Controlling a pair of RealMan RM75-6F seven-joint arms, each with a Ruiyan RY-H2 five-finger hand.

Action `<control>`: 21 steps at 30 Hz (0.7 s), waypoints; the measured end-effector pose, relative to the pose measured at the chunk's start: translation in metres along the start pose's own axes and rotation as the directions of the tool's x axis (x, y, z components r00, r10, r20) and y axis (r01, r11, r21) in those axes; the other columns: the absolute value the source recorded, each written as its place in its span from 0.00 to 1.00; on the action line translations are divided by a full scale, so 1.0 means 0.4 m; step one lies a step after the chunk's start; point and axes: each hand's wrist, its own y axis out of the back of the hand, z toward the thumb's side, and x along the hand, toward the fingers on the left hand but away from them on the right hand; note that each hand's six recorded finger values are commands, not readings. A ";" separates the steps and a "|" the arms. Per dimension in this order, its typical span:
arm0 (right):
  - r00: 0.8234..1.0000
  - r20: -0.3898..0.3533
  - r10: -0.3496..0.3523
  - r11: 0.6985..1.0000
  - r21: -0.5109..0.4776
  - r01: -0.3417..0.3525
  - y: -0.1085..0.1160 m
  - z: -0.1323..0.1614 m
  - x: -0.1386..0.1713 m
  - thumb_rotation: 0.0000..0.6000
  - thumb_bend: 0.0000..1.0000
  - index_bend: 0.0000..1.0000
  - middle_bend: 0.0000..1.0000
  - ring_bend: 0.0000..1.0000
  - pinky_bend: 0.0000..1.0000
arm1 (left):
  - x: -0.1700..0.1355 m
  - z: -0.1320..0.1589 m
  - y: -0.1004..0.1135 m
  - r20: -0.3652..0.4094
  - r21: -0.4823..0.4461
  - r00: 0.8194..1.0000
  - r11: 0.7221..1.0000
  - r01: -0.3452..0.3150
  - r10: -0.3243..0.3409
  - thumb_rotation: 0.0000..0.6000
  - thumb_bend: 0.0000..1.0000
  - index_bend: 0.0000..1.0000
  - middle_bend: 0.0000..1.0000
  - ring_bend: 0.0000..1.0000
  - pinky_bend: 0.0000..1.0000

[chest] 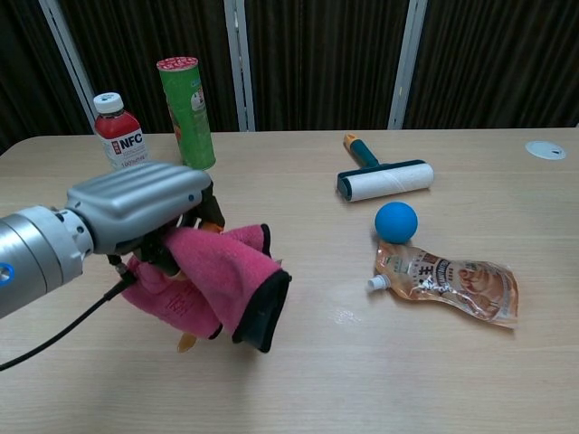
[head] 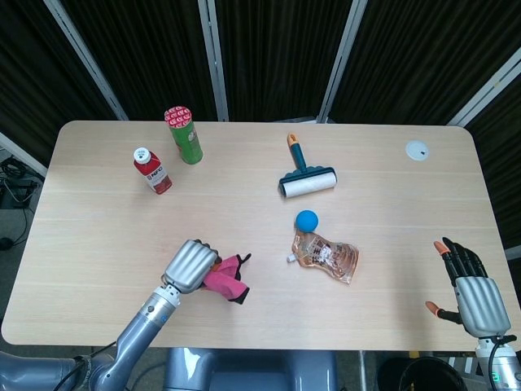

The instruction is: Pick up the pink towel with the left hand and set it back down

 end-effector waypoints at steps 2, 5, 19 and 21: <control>1.000 -0.001 0.000 1.000 0.001 0.000 0.000 0.000 0.000 1.00 0.06 0.00 0.00 0.00 0.08 | -0.007 0.003 -0.028 0.010 0.009 1.000 1.000 0.026 -0.026 1.00 0.47 0.88 0.68 0.60 0.58; 1.000 -0.001 -0.001 1.000 0.002 0.001 0.000 0.001 -0.001 1.00 0.06 0.00 0.00 0.00 0.08 | -0.016 0.013 -0.068 0.022 0.014 0.998 0.998 0.059 -0.060 1.00 0.47 0.88 0.68 0.60 0.58; 1.000 -0.001 0.003 1.000 -0.004 -0.003 0.000 0.000 0.001 1.00 0.06 0.00 0.00 0.00 0.08 | -0.039 -0.019 -0.160 -0.013 0.063 0.992 0.990 0.128 -0.127 1.00 0.47 0.88 0.68 0.60 0.58; 1.000 -0.002 0.004 1.000 -0.004 -0.004 -0.001 0.001 0.001 1.00 0.06 0.00 0.00 0.00 0.08 | -0.043 -0.048 -0.164 -0.038 0.077 0.991 0.988 0.134 -0.131 1.00 0.47 0.88 0.68 0.60 0.58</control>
